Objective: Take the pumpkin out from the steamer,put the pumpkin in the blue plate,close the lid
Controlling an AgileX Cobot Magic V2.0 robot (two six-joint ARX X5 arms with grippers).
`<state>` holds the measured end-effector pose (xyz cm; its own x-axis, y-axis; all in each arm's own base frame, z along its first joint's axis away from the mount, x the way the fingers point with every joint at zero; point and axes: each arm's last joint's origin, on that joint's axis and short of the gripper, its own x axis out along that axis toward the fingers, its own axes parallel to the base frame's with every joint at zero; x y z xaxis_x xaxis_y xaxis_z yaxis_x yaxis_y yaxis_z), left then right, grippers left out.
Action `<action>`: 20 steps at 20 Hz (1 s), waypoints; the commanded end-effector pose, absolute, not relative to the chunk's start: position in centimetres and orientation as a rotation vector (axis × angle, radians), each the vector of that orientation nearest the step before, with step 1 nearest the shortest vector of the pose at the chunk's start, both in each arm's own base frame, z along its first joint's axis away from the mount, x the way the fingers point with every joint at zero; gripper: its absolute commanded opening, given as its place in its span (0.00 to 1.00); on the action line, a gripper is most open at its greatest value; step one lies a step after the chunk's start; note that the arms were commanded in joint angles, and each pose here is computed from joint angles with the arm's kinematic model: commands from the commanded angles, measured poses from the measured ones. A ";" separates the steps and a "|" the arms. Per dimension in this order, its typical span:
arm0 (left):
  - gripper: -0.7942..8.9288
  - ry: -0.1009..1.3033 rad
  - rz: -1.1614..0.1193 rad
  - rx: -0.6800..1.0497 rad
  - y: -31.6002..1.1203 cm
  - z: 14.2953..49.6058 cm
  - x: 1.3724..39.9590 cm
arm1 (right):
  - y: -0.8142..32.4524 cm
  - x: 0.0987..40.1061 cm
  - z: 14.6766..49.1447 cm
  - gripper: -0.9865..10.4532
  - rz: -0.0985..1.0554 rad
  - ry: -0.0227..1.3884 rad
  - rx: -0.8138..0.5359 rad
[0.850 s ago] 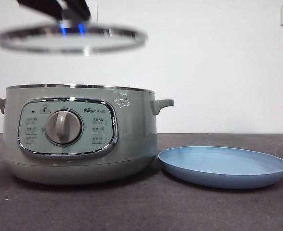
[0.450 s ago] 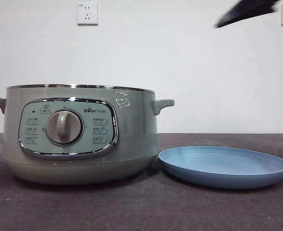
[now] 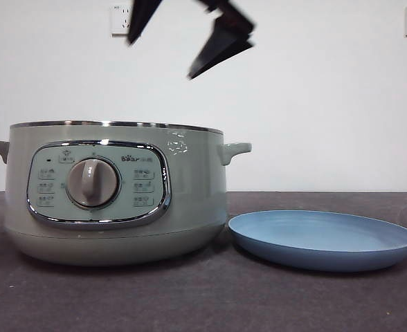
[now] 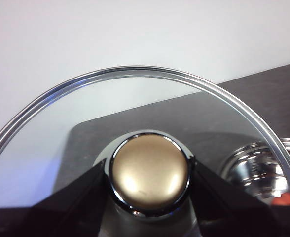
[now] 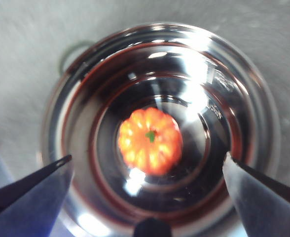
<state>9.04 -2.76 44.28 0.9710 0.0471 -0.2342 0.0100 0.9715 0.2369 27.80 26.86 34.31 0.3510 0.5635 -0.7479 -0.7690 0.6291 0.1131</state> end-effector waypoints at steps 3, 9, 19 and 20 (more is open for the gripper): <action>0.07 0.220 0.046 0.252 -2.4 44.9 8.4 | 31.3 28.9 30.6 0.55 0.889 0.883 -0.413; 0.07 0.244 0.044 0.264 -2.3 44.6 8.3 | 33.7 30.3 24.7 0.61 0.882 0.985 -0.470; 0.07 0.264 0.041 0.273 -2.3 44.4 8.2 | 33.9 31.1 23.3 0.08 0.872 1.005 -0.464; 0.07 0.264 0.038 0.273 -2.3 44.4 8.3 | 33.6 30.8 24.2 0.08 0.871 0.996 -0.454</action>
<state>8.79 -2.59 43.44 0.9455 0.0758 -0.3167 0.0196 0.9575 0.2877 30.98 33.58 23.54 0.2456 0.4045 -0.8809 -0.8031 0.5938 0.0487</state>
